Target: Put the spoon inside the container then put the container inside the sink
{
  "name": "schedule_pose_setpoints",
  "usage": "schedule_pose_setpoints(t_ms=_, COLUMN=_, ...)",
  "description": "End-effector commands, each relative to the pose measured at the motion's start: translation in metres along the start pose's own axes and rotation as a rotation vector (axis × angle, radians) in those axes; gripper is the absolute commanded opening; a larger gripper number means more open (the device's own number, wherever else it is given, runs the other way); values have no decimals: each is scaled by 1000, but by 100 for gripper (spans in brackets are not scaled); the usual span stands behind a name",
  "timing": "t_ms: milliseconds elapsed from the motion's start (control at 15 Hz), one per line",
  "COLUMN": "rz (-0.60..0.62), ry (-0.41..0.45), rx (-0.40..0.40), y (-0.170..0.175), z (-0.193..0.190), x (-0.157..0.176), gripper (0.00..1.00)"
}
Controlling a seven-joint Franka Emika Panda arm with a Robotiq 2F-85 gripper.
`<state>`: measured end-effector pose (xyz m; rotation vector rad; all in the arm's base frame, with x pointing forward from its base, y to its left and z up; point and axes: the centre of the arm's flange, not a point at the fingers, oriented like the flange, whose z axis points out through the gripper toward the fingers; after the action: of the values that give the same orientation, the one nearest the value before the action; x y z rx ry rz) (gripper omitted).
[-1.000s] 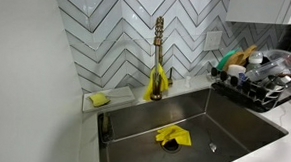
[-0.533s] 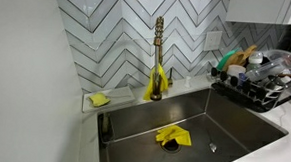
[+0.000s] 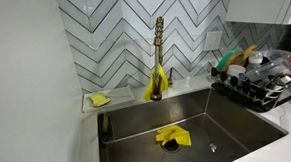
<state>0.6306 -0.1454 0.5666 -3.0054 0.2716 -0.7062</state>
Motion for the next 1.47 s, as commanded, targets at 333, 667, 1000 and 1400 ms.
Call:
schedule_pose_setpoints(t_ms=333, rz=-3, ry=-5, rx=25, y=-6, z=43, x=24, gripper=73)
schedule_pose_setpoints(t_ms=667, rz=2, ry=-13, rx=20, y=-4, z=58, x=25, gripper=60)
schedule_pose_setpoints(t_ms=1000, rz=0, ry=-13, rx=17, y=-4, z=65, x=27, gripper=17)
schedule_pose_setpoints(t_ms=1400, rz=5, ry=-23, rx=11, y=0, z=64, x=27, gripper=0)
